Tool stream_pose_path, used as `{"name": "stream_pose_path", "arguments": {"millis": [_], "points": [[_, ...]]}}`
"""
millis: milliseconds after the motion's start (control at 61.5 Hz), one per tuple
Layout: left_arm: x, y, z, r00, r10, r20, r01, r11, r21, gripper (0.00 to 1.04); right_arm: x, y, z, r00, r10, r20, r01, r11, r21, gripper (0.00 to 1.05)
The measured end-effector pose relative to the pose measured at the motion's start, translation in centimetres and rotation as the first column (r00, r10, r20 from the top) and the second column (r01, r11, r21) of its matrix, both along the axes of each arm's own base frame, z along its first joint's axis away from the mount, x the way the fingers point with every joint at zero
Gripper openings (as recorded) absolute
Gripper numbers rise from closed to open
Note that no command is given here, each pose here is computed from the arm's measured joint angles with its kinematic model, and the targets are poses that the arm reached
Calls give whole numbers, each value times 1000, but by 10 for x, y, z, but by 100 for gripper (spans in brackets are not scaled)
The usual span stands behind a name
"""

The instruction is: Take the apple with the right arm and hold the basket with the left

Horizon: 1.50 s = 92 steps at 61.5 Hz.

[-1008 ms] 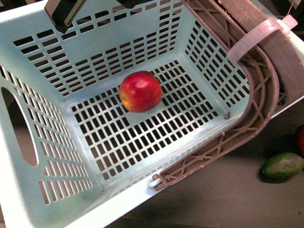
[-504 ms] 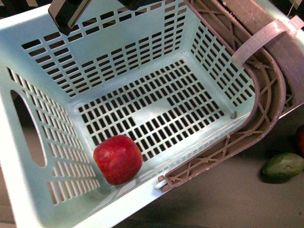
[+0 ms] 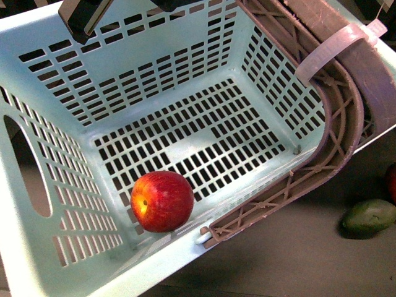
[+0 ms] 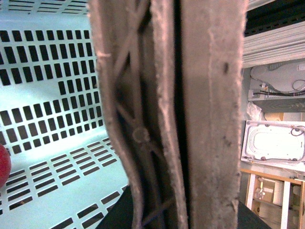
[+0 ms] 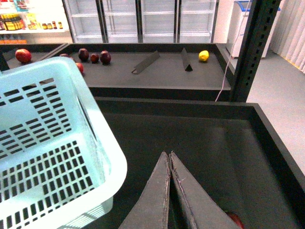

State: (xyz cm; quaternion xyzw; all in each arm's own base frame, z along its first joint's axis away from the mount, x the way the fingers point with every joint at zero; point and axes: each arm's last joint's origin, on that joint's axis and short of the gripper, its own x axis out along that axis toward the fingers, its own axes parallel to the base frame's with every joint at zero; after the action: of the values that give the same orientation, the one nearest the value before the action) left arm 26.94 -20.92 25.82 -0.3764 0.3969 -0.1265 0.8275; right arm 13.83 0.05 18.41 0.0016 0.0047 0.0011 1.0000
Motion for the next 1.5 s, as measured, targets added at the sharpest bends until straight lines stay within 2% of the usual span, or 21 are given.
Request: {"name": "stream_pose_path", "arguments": {"millis": [390, 1366, 1431, 1496], "points": [[0, 0, 0, 1000, -2, 0, 2, 1000, 0, 16, -16, 0, -13, 1000, -1, 17, 1, 1000, 0, 2], [0, 0, 0, 1000, -5, 1, 5, 1000, 1, 16, -41, 0, -15, 1000, -1, 21, 1, 1000, 0, 2], [0, 0, 0, 1000, -5, -1, 5, 1000, -2, 16, -41, 0, -15, 1000, -1, 22, 1, 1000, 0, 9], [0, 0, 0, 1000, -5, -2, 5, 1000, -3, 16, -41, 0, -15, 1000, -1, 22, 1, 1000, 0, 22]]}}
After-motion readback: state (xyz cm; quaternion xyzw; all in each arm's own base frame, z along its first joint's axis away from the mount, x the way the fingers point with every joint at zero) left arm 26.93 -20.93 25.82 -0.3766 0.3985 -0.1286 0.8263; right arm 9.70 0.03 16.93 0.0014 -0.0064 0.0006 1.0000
